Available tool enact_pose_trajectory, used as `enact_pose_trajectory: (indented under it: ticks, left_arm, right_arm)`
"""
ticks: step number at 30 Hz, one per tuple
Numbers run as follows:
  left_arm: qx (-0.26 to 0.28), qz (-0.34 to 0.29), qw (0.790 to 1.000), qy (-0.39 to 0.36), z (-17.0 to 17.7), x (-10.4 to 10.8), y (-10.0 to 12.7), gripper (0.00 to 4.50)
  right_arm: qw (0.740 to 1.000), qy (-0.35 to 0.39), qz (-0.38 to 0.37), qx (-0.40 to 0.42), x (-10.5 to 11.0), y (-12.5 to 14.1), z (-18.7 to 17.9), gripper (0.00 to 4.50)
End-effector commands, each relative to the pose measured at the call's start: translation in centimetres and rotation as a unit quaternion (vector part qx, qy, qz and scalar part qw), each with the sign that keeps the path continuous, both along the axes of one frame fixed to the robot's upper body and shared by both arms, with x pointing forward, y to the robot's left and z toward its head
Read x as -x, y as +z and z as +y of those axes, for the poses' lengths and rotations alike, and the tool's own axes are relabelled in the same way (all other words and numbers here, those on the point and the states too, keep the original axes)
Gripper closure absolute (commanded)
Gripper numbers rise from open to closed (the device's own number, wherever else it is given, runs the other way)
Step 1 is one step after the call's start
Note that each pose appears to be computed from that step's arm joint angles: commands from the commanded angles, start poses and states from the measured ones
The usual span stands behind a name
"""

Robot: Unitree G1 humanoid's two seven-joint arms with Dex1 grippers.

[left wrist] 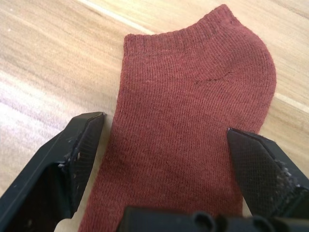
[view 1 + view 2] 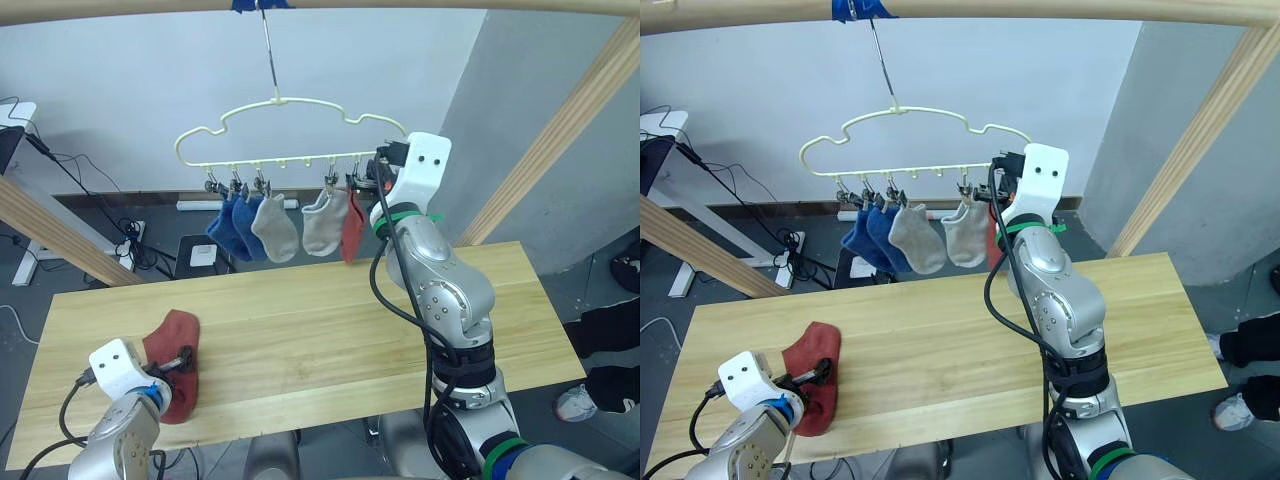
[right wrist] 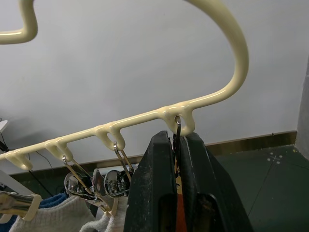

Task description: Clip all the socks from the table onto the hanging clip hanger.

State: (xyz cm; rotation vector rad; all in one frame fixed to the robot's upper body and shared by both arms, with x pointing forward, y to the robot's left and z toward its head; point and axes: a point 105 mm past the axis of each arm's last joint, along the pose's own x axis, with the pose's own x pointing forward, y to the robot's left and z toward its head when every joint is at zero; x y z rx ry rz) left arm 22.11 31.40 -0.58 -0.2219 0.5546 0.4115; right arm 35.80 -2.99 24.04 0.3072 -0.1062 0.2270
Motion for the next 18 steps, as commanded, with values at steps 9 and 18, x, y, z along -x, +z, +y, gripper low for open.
enact_pose_trajectory:
  ticks: [9, 18]
  left_arm:
    - [0.002, 0.012, 0.999, -0.053, -1.6, -0.3, -0.3, 2.44]
    - [-0.072, -0.071, 0.968, -0.228, -6.1, -3.4, 3.1, 4.40]
  right_arm:
    - [0.997, 0.047, -0.040, -0.053, 1.5, 3.2, 2.7, 4.50]
    - [0.997, 0.045, -0.040, -0.053, 1.5, 3.2, 2.7, 4.50]
